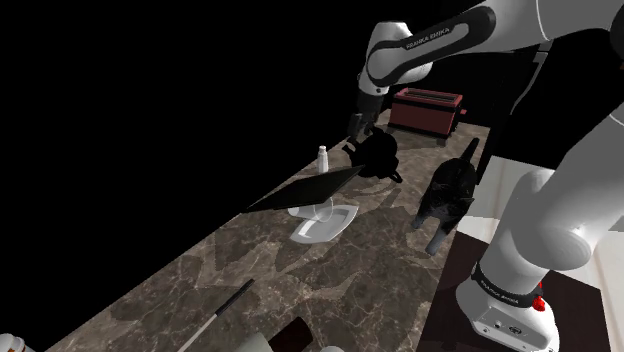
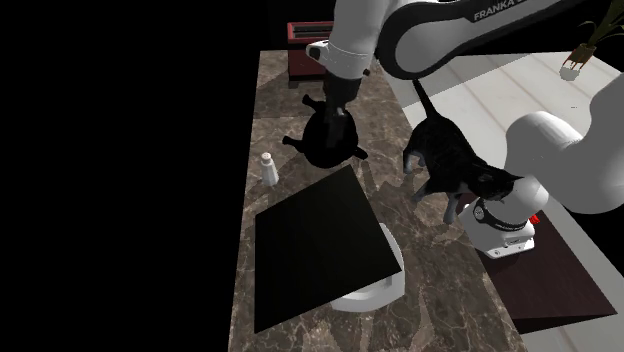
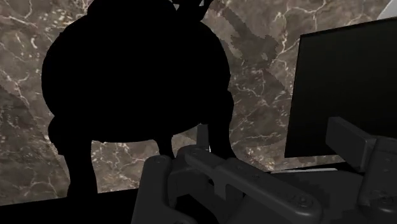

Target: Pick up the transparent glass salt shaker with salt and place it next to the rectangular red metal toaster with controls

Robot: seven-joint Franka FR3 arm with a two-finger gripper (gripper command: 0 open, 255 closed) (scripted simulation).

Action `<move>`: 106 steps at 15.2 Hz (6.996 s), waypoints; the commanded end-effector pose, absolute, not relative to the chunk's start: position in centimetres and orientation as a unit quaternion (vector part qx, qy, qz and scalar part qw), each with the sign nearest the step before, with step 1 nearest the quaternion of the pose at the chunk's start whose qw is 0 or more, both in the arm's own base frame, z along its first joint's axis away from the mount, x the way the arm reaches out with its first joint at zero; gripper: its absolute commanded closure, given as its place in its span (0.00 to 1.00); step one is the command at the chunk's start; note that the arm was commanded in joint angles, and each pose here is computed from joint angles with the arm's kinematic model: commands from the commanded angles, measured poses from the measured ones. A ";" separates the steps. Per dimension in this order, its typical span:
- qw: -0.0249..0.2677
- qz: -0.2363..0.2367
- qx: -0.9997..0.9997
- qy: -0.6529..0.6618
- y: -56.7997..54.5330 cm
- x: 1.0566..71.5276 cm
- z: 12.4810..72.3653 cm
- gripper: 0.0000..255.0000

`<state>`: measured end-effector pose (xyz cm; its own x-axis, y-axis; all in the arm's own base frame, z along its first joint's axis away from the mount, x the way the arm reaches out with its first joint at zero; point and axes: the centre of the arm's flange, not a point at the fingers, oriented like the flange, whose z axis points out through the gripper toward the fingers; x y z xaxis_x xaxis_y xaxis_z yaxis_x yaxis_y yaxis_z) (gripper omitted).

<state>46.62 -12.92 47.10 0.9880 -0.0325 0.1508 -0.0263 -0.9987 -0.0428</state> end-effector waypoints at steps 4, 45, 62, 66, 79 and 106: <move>0.037 -0.093 -0.995 -0.007 -14.9 51.7 43.2 0.00; 0.065 -0.119 -0.990 -0.045 -16.9 61.5 37.1 1.00; 0.065 -0.119 -0.990 -0.045 -16.9 61.5 46.1 1.00; 0.065 -0.119 -0.990 -0.045 -16.9 61.5 48.2 1.00; 0.065 -0.119 -0.990 -0.045 -16.9 61.5 55.1 1.00; 0.065 -0.119 -0.990 -0.045 -34.5 52.4 61.2 1.00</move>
<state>52.91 -33.51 61.24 0.9677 0.0711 0.2419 0.1021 -0.9877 -0.1185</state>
